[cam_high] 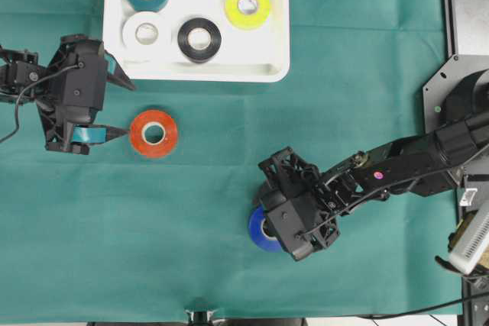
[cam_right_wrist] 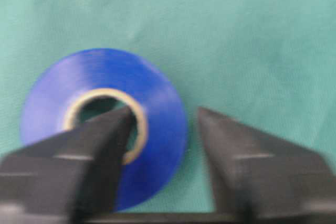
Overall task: Put the tape alternately from left to right into the white case.
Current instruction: 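Move the right gripper over the blue tape roll and lower onto it, then grasp the blue roll and carry it into the tray with the right gripper, then release the blue roll beside the yellow roll and withdraw the right gripper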
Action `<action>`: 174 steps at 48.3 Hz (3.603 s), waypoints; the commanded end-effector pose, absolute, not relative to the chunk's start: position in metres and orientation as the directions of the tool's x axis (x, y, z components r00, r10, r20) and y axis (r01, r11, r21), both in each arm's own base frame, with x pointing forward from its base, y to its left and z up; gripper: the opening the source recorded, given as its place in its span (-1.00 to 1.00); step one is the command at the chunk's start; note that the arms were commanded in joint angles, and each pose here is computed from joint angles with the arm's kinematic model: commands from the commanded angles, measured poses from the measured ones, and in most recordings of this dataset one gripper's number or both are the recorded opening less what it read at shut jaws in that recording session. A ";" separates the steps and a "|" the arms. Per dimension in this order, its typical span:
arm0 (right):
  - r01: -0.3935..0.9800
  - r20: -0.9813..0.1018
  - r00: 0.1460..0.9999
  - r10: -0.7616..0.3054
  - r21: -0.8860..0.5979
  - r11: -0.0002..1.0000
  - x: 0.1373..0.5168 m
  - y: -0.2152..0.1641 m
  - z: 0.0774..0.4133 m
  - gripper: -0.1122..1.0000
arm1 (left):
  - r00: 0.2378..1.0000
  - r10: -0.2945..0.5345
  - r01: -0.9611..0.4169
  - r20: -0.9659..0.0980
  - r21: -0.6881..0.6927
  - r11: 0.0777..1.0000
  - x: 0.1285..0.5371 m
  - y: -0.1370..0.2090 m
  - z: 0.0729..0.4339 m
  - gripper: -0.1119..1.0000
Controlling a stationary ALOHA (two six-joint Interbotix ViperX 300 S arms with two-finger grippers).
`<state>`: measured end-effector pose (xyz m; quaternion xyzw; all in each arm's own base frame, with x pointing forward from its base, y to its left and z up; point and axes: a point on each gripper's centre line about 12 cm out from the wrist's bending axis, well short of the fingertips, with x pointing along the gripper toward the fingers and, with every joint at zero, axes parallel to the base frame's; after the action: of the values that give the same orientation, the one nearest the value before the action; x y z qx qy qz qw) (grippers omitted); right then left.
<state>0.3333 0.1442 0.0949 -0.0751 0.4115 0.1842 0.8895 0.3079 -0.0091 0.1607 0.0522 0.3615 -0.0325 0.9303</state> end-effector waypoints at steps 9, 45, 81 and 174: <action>-0.387 -0.724 0.630 0.281 0.020 0.922 0.340 0.146 0.112 -0.76 | 0.754 -0.025 0.098 -0.657 0.074 0.992 0.311 -0.010 0.167 0.81; -0.370 -0.665 0.694 0.276 -0.001 0.929 0.334 0.140 0.161 -0.76 | 0.756 -0.025 0.098 -0.654 0.075 0.992 0.310 -0.010 0.168 0.81; -0.243 -0.634 0.754 0.175 -0.021 0.970 0.354 0.089 0.175 -0.76 | 0.756 -0.025 0.098 -0.654 0.075 0.992 0.310 -0.010 0.168 0.81; 0.233 -0.666 0.698 -0.262 -0.134 0.963 0.350 -0.121 0.158 -0.76 | 0.765 -0.026 0.097 -0.644 0.076 0.992 0.313 -0.010 0.173 0.81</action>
<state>0.3458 -0.1210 0.1489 -0.0177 0.3783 -0.1338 0.9158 0.3075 -0.0091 0.1602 0.0515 0.3623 -0.0323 0.9301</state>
